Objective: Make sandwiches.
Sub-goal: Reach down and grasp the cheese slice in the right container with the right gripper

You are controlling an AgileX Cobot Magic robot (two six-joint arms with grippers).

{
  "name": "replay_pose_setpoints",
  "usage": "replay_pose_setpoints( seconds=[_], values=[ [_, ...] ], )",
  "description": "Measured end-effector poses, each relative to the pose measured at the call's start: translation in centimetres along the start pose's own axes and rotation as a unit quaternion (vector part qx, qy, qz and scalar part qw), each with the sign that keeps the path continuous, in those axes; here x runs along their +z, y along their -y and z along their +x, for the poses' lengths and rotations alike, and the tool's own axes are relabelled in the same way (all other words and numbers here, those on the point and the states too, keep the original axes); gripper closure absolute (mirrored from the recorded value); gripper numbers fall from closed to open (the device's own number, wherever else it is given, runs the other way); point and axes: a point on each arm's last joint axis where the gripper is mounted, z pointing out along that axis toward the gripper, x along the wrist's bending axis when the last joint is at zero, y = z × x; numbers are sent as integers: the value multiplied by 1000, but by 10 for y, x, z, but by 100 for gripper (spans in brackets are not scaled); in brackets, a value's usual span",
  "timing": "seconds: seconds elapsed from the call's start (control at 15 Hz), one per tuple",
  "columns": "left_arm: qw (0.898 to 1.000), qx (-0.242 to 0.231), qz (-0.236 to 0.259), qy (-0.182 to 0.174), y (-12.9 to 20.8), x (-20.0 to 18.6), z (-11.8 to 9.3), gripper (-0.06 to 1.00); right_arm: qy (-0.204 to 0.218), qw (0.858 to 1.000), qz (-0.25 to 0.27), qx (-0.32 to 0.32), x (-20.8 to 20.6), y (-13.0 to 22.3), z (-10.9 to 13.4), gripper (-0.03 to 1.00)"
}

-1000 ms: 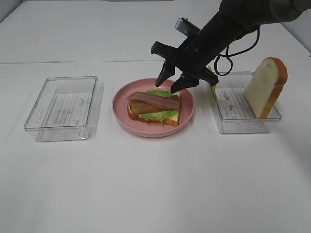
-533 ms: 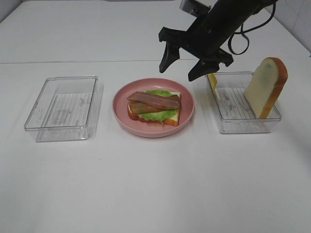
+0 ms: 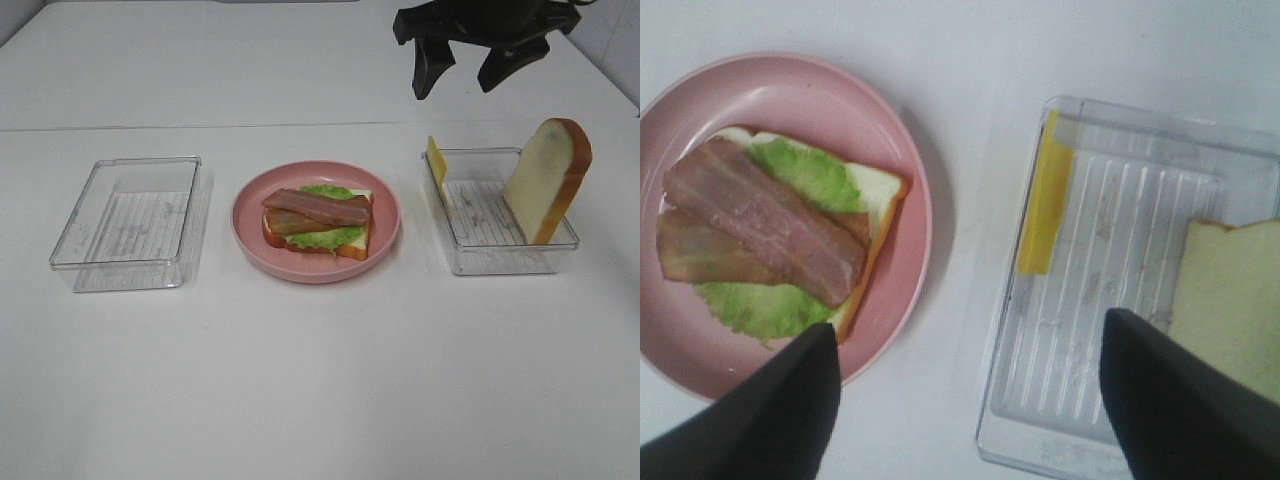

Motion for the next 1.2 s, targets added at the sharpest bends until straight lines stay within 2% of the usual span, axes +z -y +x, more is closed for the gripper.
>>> replay_pose_setpoints(
  seconds=[0.2,0.27,0.33,0.47,0.67,1.0,1.2],
  values=[
    [1000,0,0,0,0,0,0,1,10,1000,21,-2,16,-19,-1,30],
    [1000,0,0,0,0,0,0,1,12,998,64,9,41,-26,-8,30],
    [1000,0,0,0,0,0,0,1,4,997,74,19,49,-30,-14,30],
    [1000,0,0,0,0,0,0,1,-20,995,84,44,67,-37,-27,30],
    [1000,0,0,0,0,0,0,1,-38,991,105,71,91,-36,-44,35],
    [1000,0,0,0,0,0,0,1,-53,989,119,72,115,-33,-43,39],
    [1000,0,0,0,0,0,0,1,-53,989,115,73,121,-34,-44,47]
  ],
)
